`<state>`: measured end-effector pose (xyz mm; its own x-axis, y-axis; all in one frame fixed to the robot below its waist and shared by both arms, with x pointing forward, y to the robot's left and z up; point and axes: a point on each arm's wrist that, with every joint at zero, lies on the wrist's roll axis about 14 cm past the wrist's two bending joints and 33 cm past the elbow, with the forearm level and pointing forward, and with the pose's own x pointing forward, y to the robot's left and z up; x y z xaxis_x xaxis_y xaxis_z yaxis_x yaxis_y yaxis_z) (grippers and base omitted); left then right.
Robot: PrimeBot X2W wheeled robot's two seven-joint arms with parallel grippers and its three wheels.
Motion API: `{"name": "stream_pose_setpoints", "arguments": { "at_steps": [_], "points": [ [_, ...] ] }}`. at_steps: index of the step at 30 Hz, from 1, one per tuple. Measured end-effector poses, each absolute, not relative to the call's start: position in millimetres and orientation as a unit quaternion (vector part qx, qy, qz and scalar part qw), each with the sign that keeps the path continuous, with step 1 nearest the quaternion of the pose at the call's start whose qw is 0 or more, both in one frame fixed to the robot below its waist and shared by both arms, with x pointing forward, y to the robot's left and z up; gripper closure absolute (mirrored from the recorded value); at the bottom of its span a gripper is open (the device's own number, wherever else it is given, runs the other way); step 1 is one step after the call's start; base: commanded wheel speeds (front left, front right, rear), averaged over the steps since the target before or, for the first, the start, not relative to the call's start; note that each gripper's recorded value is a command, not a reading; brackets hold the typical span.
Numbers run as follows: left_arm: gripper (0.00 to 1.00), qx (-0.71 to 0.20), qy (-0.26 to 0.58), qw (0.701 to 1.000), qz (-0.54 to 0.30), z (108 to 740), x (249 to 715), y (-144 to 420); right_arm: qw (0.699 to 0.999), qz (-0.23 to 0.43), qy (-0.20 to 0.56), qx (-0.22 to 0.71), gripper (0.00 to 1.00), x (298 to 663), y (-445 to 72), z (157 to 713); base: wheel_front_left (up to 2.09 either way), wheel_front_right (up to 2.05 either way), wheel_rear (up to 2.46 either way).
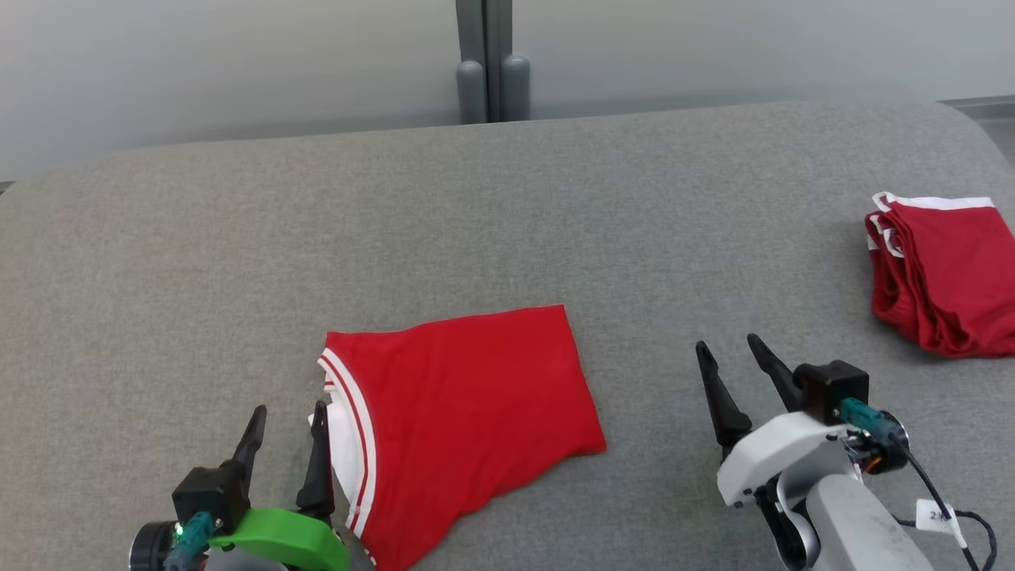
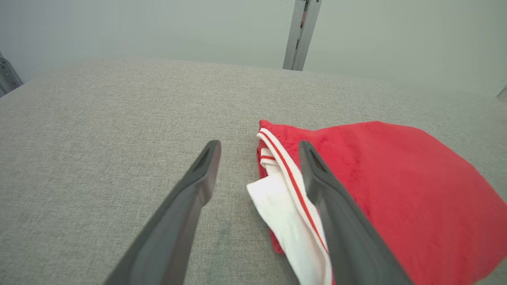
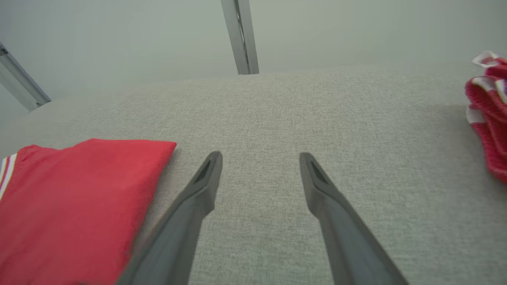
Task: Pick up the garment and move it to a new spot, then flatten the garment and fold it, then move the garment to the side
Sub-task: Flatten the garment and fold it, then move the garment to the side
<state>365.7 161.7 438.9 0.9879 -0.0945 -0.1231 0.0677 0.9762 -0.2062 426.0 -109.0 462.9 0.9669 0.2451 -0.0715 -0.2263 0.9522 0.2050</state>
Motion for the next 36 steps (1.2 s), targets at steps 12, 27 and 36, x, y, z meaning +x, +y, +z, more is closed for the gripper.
{"name": "stream_pose_setpoints", "arguments": {
  "at_steps": [12, 27, 36],
  "points": [
    [0.0, -0.089, 0.063, 0.993, -0.049, 441.0, 354.5, 157.9, 0.988, 0.113, 0.068, 0.086, 0.0, 401.4, -115.8, 447.1, 0.0, 0.0, 0.0],
    [0.0, -0.101, 0.076, 0.991, -0.037, 432.3, 365.2, 163.5, 0.944, 0.291, 0.144, 0.047, 0.0, 437.8, 2.1, 420.6, 0.0, 0.0, 0.0],
    [0.0, -0.103, 0.092, 0.99, -0.003, 422.0, 353.0, 183.0, 0.93, 0.306, 0.199, 0.037, 1.0, 427.4, 13.0, 388.8, 0.0, 0.0, 0.0]
  ]
}}
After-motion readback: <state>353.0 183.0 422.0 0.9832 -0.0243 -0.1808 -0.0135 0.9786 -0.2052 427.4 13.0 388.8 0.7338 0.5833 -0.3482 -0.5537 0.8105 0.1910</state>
